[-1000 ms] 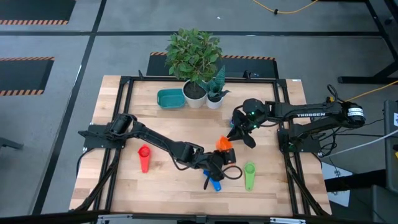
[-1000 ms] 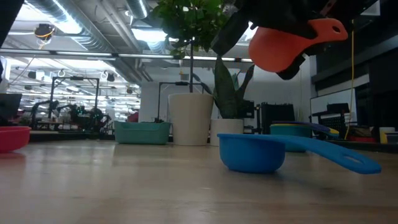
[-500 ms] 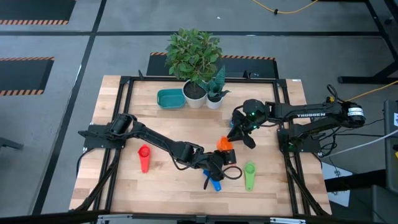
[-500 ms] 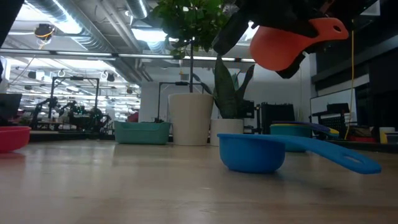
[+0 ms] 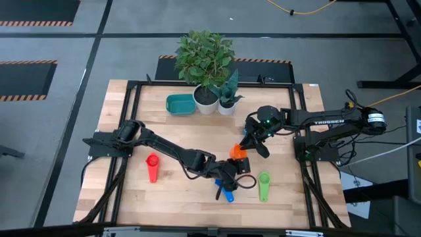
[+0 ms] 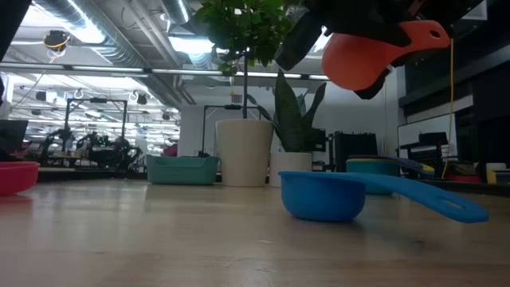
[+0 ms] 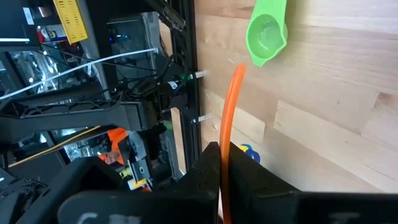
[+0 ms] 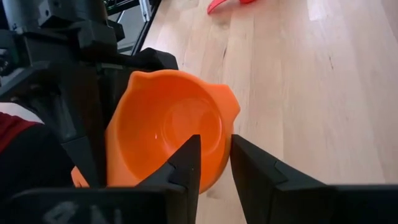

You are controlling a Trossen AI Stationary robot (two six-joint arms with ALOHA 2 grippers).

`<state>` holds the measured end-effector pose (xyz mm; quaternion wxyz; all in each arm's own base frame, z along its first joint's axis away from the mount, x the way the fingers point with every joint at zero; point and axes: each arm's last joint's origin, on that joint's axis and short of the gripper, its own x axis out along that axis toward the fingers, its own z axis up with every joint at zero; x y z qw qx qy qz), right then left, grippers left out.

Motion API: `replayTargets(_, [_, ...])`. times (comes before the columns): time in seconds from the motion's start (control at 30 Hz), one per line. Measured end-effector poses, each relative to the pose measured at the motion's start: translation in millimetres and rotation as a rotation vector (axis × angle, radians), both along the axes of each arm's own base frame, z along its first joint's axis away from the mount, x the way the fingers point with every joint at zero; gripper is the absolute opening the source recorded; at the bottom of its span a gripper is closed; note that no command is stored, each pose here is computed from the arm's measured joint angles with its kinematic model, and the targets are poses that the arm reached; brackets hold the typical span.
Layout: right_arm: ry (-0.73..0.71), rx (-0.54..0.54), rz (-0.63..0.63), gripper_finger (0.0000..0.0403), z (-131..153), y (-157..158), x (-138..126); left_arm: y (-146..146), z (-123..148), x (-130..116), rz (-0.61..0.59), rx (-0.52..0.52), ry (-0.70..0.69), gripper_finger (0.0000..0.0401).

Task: Nest measuring cups in basket
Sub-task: Stack the orange measuring cup on top of the blue measuring cup

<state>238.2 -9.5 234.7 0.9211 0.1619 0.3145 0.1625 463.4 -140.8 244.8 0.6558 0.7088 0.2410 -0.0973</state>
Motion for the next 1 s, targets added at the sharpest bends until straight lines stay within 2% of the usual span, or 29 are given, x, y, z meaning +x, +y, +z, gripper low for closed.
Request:
replayTargets(0.23, [0.009, 0.004, -0.003, 0.009, -0.4, 1.3, -0.2, 0.2, 0.7, 0.5, 0.001, -0.002, -0.009, 0.0001])
replayTargets(0.47, [0.087, 0.039, -0.103, 0.009, -3.9, 0.1, -2.0, 1.2, 0.5, 0.7, 0.012, 0.003, -0.01, 0.0001])
replayTargets(0.77, [0.09, 0.08, -0.052, 0.0089, -3.6, 1.7, -2.7, 0.3, 1.5, 1.0, 0.011, -0.001, -0.021, 0.0001])
replayTargets(0.87, [0.085, 0.07, -0.045, 0.0078, -3.6, 1.6, -2.7, 0.3, 2.1, 1.4, 0.013, -0.004, -0.029, 0.0002])
replayTargets(1.0, [0.073, 0.061, -0.051, 0.0043, -2.9, 1.2, -2.0, 1.4, 2.2, 1.8, 0.015, -0.006, -0.03, 0.0004])
